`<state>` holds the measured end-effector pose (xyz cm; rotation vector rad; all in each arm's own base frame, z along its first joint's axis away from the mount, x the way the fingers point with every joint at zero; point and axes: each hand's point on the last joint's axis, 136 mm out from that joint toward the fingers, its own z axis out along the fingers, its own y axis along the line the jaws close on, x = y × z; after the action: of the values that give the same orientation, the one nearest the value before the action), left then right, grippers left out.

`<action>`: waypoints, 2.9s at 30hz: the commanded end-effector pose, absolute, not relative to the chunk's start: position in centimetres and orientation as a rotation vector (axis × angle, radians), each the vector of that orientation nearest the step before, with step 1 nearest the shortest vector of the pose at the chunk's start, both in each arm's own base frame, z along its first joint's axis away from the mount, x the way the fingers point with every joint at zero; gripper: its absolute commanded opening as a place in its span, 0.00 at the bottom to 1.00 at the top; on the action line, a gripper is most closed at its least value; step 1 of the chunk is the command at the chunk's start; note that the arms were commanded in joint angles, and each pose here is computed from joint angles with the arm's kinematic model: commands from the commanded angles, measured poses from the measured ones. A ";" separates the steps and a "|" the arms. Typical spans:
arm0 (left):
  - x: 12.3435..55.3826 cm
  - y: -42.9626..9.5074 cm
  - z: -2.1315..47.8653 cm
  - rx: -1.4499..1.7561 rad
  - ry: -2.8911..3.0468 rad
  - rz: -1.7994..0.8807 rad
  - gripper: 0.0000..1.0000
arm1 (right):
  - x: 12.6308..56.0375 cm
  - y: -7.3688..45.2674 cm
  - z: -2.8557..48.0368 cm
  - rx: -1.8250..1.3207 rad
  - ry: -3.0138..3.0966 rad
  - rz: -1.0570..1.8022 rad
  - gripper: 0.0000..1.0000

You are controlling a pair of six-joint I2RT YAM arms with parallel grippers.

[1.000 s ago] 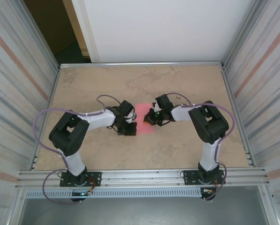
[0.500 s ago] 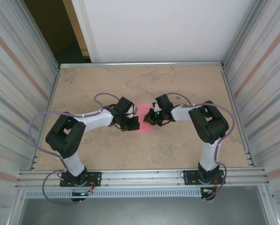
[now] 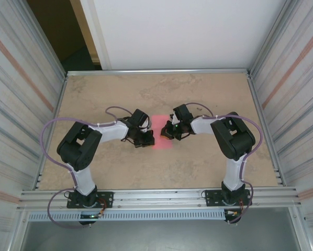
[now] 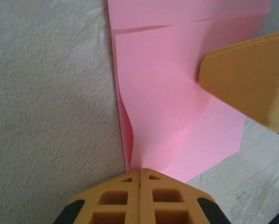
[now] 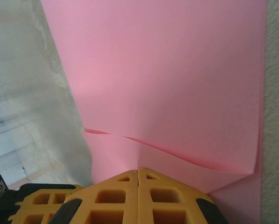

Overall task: Fold a paper plane with a square sheet of paper (pick it up from the middle)
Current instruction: Fold the triangle a second time at the center of the table.

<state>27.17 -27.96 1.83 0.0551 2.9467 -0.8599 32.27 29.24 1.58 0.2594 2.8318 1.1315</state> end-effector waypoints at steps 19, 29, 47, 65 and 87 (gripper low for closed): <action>25.3 -25.5 -1.1 -0.060 3.083 -0.706 0.00 | 29.4 31.0 2.4 0.009 2.826 1.104 0.01; 26.6 -27.4 1.7 0.001 2.979 -0.860 0.00 | 29.1 29.8 -0.9 0.096 2.923 1.015 0.00; 25.1 -26.0 -0.4 -0.109 3.080 -0.772 0.01 | 29.5 29.4 -0.7 0.121 2.918 1.016 0.00; 23.9 -24.6 -1.2 -0.148 3.125 -0.711 0.01 | 37.1 22.0 0.1 0.307 2.843 0.914 0.00; 32.3 -29.8 5.3 -0.049 2.836 -1.078 0.19 | 31.4 25.0 5.7 0.424 2.716 1.150 0.45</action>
<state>31.73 -29.18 5.11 -0.0595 2.8390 -1.0424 31.04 24.12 4.84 0.3823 2.7534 1.0584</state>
